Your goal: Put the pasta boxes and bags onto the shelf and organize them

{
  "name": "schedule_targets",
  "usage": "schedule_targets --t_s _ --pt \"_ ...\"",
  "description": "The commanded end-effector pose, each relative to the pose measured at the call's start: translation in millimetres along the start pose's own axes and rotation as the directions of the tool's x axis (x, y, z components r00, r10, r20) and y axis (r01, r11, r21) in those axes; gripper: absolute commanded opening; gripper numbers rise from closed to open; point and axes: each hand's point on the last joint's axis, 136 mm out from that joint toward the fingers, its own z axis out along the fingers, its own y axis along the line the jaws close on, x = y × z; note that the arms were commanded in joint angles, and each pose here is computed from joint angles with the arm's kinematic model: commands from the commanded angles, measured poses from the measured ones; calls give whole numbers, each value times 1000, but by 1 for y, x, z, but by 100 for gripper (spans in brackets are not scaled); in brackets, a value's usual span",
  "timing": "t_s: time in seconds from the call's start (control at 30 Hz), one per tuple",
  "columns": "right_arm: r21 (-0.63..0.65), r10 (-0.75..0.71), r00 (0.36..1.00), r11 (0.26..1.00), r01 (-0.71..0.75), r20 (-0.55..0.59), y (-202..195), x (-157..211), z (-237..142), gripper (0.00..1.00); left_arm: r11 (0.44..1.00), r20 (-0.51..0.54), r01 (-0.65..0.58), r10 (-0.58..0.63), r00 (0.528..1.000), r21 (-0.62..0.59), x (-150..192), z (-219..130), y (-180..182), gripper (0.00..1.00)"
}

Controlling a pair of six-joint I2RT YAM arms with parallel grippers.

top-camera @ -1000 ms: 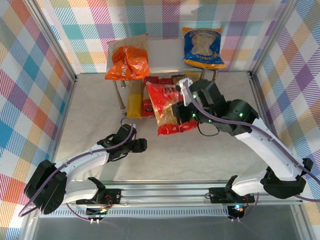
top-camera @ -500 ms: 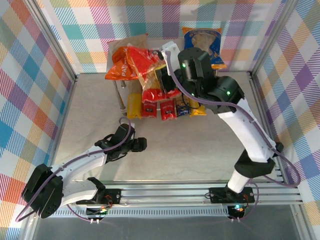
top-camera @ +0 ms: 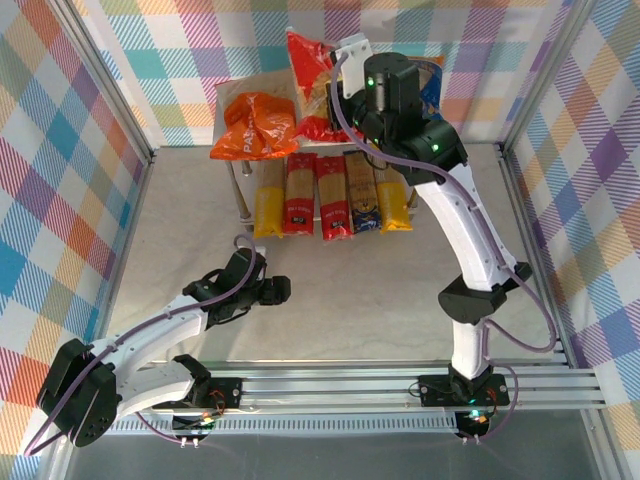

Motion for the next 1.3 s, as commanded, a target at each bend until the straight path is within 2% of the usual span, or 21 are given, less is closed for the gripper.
schedule_targets --t_s 0.0,0.27,0.47,1.27 --pt "33 51 952 997 -63 300 -26 -81 -24 0 1000 27 -16 16 999 -7 -9 -10 -3 75" --pt "75 57 942 993 -87 332 -47 -77 9 0 1000 32 -15 15 999 -19 -13 -11 -3 75" --pt "72 67 947 993 -94 313 -51 -63 33 0 1000 32 -14 15 999 -27 -14 -11 -2 75" --pt "59 -56 997 997 52 55 -40 21 89 0 1000 20 -14 15 1000 -24 -12 -6 -3 76"
